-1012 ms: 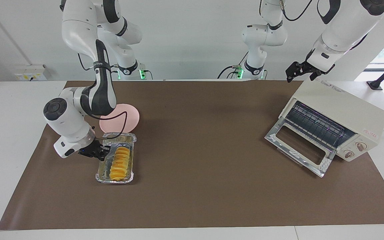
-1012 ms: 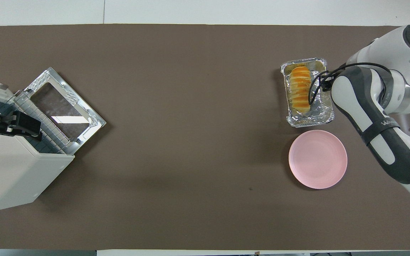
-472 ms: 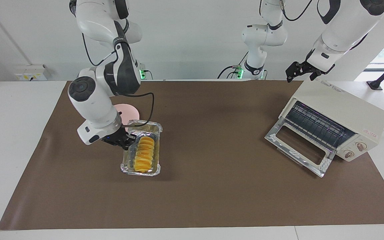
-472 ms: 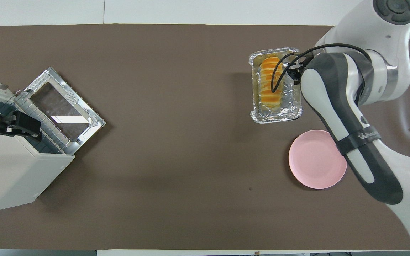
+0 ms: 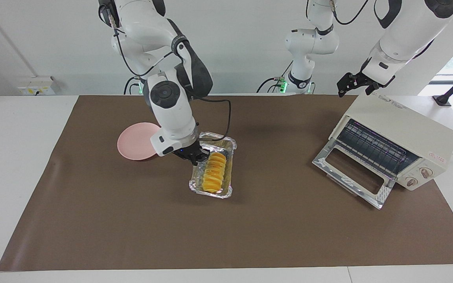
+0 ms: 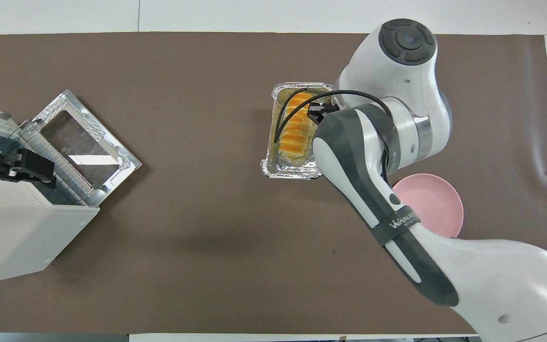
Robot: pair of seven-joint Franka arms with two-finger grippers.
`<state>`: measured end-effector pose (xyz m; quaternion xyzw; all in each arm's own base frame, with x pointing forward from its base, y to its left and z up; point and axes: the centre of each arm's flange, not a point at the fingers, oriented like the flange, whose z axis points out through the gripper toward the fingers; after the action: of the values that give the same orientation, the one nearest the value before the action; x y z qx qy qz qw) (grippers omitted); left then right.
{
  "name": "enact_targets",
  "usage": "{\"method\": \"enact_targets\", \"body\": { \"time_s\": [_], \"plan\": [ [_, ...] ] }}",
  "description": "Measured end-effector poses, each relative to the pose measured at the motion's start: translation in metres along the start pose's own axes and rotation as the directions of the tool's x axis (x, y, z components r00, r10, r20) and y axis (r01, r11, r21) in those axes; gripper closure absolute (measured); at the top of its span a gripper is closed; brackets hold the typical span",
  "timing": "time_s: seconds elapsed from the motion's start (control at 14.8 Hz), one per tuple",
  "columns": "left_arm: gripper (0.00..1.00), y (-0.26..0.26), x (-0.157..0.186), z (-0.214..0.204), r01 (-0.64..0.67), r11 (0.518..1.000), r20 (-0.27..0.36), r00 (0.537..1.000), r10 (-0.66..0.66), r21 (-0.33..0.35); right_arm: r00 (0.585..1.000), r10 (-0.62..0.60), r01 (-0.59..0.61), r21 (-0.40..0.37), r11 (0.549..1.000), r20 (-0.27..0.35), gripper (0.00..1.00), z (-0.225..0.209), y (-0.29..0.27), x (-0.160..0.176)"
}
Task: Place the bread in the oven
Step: 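Slide the foil tray with the right gripper toward the toaster oven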
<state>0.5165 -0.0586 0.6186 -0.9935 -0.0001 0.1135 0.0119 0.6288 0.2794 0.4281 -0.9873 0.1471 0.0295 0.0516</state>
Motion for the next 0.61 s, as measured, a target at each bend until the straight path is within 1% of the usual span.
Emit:
{"method": "enact_targets", "body": {
  "time_s": [0.27, 0.61],
  "plan": [
    [0.00, 0.000, 0.000, 0.000, 0.000, 1.000, 0.000, 1.000, 0.000, 0.000, 0.999, 0.032, -0.032, 0.026, 0.999, -0.022, 0.99, 0.041, -0.054, -0.047],
    [0.00, 0.000, 0.000, 0.000, 0.000, 1.000, 0.000, 1.000, 0.000, 0.000, 0.999, -0.004, 0.007, 0.053, 0.999, -0.054, 0.99, 0.081, -0.077, -0.082]
  ]
}}
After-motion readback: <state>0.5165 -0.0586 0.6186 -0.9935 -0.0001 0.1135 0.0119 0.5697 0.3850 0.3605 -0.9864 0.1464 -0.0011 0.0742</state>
